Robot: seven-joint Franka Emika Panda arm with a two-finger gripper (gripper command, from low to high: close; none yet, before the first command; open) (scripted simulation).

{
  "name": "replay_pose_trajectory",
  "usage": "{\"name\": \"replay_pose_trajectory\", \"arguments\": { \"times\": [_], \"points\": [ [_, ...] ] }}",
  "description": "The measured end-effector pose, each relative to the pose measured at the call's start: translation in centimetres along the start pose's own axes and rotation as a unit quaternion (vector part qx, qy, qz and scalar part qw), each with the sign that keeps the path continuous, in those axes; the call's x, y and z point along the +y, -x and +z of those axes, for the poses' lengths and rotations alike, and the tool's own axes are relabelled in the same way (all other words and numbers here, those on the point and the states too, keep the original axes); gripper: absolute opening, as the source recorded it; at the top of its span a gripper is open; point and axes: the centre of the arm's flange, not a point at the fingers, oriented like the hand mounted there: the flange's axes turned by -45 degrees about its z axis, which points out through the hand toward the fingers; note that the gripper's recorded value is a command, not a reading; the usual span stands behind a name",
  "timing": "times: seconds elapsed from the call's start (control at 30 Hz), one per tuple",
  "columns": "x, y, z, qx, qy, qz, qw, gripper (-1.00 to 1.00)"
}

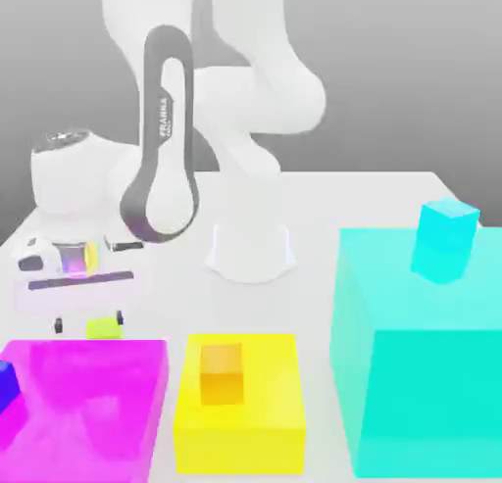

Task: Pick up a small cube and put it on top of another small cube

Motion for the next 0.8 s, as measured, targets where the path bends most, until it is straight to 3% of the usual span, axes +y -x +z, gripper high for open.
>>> {"name": "replay_pose_trajectory", "arguments": {
  "times": [0.17, 0.2, 0.8],
  "points": [
    [-1.0, 0.3, 2.2, -0.002, -0.008, 0.002, 1.0, 0.0],
    [-1.1, 0.3, 2.4, -0.002, -0.009, 0.003, 1.0, -1.0],
    [0.3, -0.1, -1.8, 0.001, 0.002, 0.0, 1.0, -1.0]
  ]
}}
